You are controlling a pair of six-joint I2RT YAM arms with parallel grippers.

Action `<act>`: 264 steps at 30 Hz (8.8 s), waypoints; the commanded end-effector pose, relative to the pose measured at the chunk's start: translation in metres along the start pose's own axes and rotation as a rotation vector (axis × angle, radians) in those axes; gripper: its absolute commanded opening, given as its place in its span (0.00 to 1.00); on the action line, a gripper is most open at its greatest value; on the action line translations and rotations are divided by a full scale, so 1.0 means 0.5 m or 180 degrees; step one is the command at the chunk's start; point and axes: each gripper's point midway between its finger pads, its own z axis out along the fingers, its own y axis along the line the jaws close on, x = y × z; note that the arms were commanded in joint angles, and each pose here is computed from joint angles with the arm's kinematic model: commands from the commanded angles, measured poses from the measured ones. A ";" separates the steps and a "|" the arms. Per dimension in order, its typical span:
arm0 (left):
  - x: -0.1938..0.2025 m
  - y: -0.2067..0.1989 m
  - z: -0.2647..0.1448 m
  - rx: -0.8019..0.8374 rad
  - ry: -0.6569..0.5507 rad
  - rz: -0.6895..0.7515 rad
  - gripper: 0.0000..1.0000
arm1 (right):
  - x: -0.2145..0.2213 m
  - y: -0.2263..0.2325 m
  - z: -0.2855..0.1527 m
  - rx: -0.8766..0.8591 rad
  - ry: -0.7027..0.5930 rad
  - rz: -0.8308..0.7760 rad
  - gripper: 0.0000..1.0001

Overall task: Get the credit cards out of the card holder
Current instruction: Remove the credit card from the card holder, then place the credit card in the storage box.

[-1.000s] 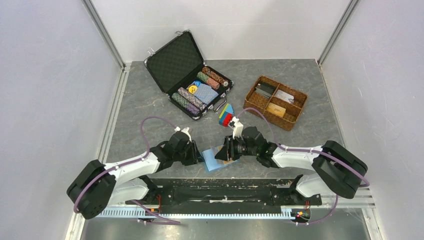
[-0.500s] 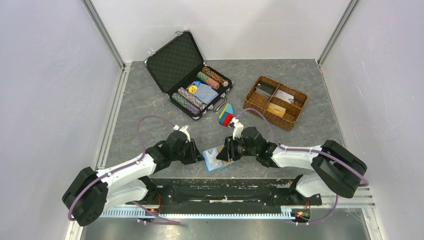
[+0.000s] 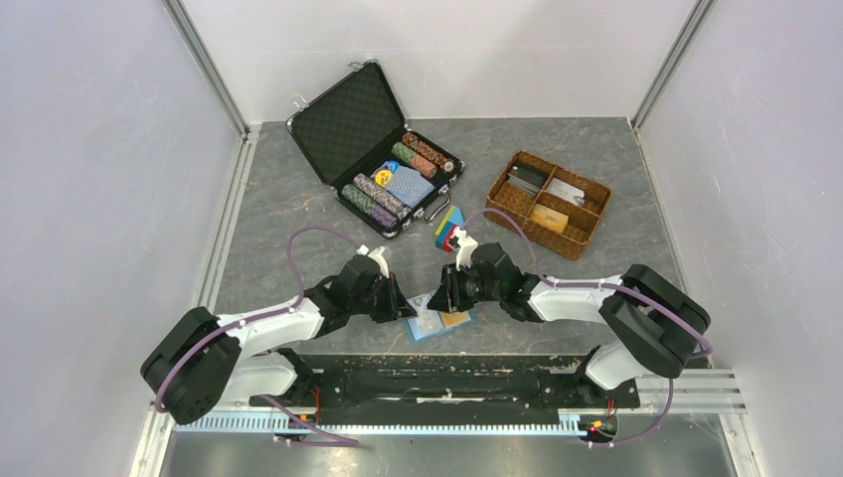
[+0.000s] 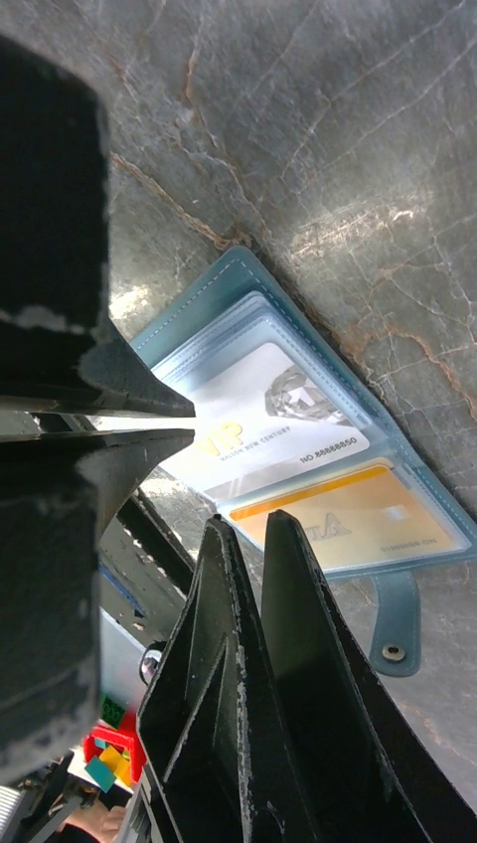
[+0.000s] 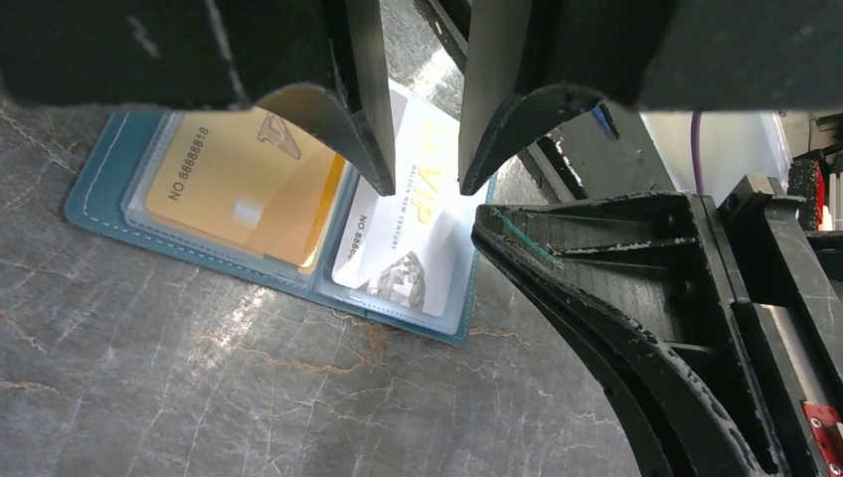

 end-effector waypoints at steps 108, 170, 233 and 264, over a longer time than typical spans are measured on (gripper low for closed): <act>0.072 0.121 0.036 -0.0607 0.0310 -0.0193 0.17 | 0.024 -0.077 -0.029 -0.0205 -0.0242 0.0612 0.00; -0.028 -0.322 -0.103 0.2453 -0.0034 -0.0035 0.24 | -0.108 0.097 -0.278 -0.1641 -0.1916 0.1138 0.00; 0.069 -0.286 -0.108 0.2080 0.1086 0.0731 0.11 | -0.073 0.127 -0.238 -0.1811 -0.0179 -0.0926 0.00; -0.141 -0.117 -0.218 -0.0447 -0.0401 0.1472 1.00 | -0.375 -0.145 -0.378 0.0472 -0.1779 -0.0088 0.00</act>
